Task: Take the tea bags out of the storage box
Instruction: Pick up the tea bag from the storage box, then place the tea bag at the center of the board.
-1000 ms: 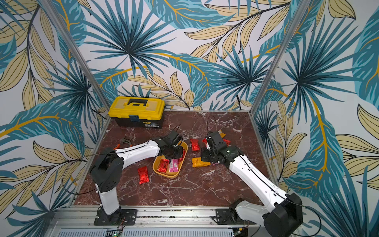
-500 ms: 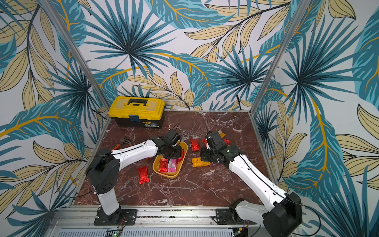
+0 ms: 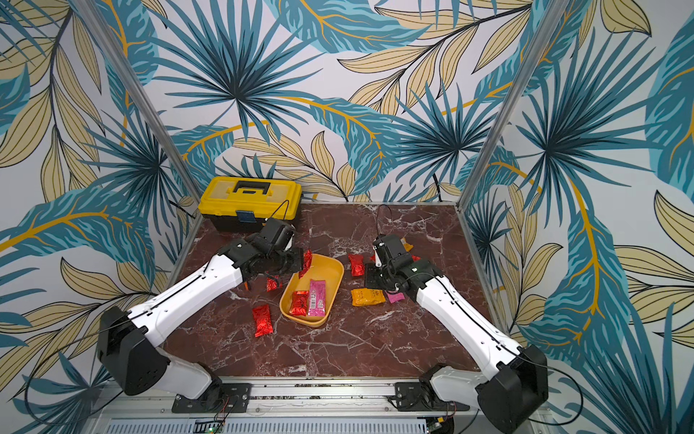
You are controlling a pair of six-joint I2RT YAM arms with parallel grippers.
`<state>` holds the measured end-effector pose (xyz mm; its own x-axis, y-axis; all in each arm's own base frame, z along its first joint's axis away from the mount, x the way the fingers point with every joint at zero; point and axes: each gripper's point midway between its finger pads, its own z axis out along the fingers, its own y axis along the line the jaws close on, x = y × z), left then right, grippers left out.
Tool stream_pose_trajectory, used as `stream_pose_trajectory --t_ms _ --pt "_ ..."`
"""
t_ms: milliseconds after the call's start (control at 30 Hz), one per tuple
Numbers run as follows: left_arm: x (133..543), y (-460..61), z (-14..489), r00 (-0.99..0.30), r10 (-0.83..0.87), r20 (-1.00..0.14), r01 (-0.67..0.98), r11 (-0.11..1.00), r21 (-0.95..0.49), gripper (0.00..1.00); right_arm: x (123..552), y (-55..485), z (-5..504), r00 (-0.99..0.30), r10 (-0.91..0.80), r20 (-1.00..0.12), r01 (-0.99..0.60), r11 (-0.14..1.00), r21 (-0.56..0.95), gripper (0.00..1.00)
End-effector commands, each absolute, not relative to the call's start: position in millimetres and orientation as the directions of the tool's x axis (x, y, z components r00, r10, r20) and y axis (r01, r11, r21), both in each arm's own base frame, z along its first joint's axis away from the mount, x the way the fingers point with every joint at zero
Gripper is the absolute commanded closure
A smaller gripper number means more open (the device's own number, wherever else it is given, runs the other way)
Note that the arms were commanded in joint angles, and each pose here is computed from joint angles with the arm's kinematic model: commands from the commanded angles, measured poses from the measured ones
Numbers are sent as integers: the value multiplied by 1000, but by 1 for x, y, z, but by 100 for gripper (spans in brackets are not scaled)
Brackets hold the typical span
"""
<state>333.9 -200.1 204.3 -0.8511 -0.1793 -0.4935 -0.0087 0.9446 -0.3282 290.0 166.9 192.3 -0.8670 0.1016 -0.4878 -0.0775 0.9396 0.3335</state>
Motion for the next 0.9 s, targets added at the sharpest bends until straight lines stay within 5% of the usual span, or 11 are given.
stream_pose_trajectory --t_ms 0,367,867 --pt "337 -155 206 -835 -182 -519 -77 973 -217 100 292 176 198 -868 86 -490 -106 931 350 74" --pt "351 -82 155 -811 -344 -474 -324 938 -127 100 297 216 201 -874 49 -483 -167 903 395 74" --pt "347 -63 99 -827 -388 -407 -387 918 -88 100 288 290 169 -895 -61 -443 -249 891 379 74"
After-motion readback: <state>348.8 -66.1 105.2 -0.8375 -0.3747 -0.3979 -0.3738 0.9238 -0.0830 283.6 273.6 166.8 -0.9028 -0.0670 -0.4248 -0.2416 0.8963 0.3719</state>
